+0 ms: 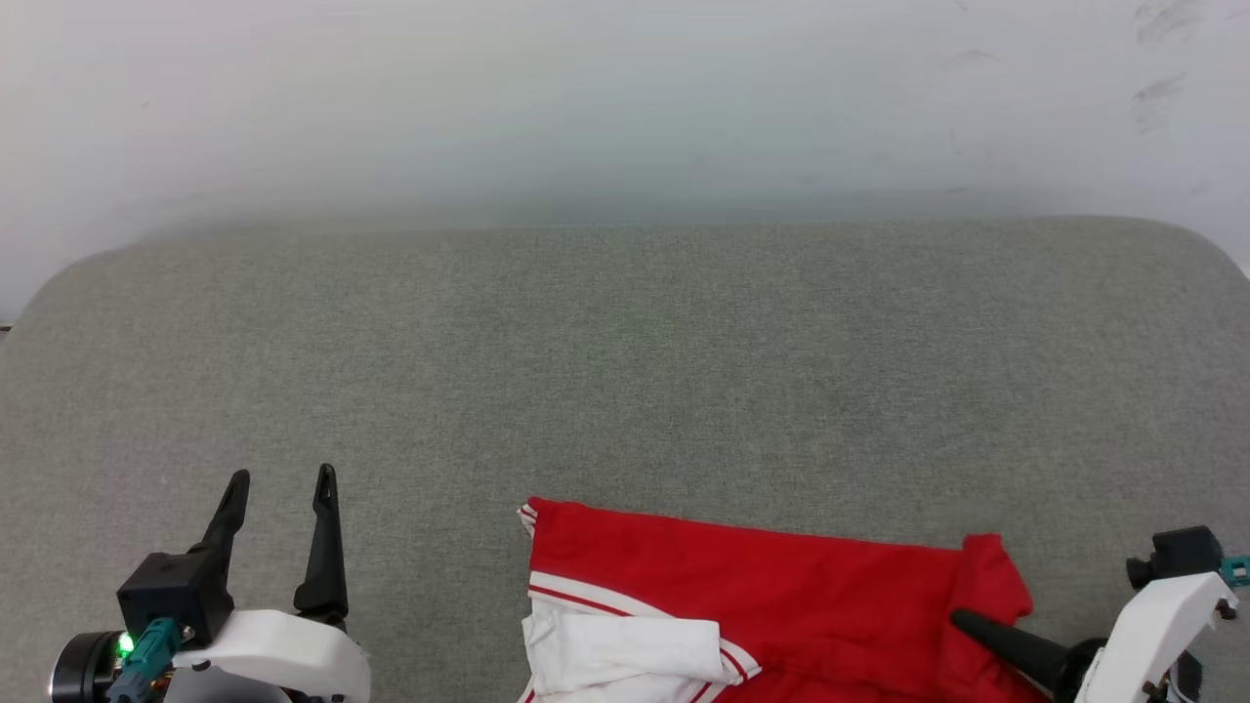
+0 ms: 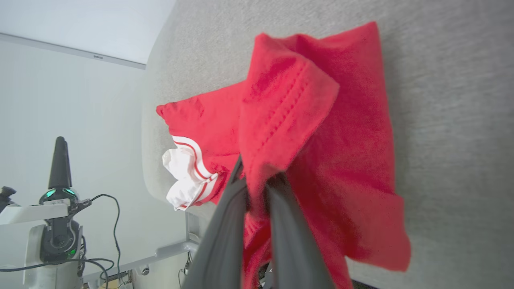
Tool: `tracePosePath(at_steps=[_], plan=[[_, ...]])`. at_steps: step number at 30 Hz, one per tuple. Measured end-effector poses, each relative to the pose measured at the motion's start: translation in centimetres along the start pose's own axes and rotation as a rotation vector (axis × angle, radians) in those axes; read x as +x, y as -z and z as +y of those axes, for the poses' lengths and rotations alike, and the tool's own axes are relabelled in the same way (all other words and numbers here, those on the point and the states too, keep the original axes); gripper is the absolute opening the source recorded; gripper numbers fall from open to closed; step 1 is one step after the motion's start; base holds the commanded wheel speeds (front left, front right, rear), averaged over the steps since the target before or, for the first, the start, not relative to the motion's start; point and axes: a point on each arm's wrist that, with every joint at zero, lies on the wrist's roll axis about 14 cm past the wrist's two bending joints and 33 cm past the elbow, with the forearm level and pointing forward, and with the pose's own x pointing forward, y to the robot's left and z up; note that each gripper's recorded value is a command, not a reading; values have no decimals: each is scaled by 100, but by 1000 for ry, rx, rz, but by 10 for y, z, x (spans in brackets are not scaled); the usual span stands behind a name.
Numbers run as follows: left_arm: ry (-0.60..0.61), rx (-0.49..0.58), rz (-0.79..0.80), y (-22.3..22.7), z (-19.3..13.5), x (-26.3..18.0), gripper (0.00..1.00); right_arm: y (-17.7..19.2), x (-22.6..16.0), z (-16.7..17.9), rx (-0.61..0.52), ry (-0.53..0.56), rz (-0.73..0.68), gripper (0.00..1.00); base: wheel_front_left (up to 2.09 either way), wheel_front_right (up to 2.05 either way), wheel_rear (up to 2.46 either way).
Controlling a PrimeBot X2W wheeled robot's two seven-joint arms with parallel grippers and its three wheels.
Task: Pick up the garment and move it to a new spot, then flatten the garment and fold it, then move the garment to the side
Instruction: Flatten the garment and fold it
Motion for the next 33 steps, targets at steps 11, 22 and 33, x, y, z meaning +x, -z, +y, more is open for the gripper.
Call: tracePosePath(at_steps=[11, 22, 33], plan=[[-21, -4, 6, -1, 6, 3, 100, 39, 41, 109, 137, -449, 256, 0, 0, 0, 0], [-102, -4, -1, 3, 29, 6, 100, 89, 87, 176, 125, -594, 450, 0, 0, 0, 0], [-114, -23, 36, 24, 29, 15, 100, 111, 120, 158, 116, -482, 458, 100, 0, 0, 0]])
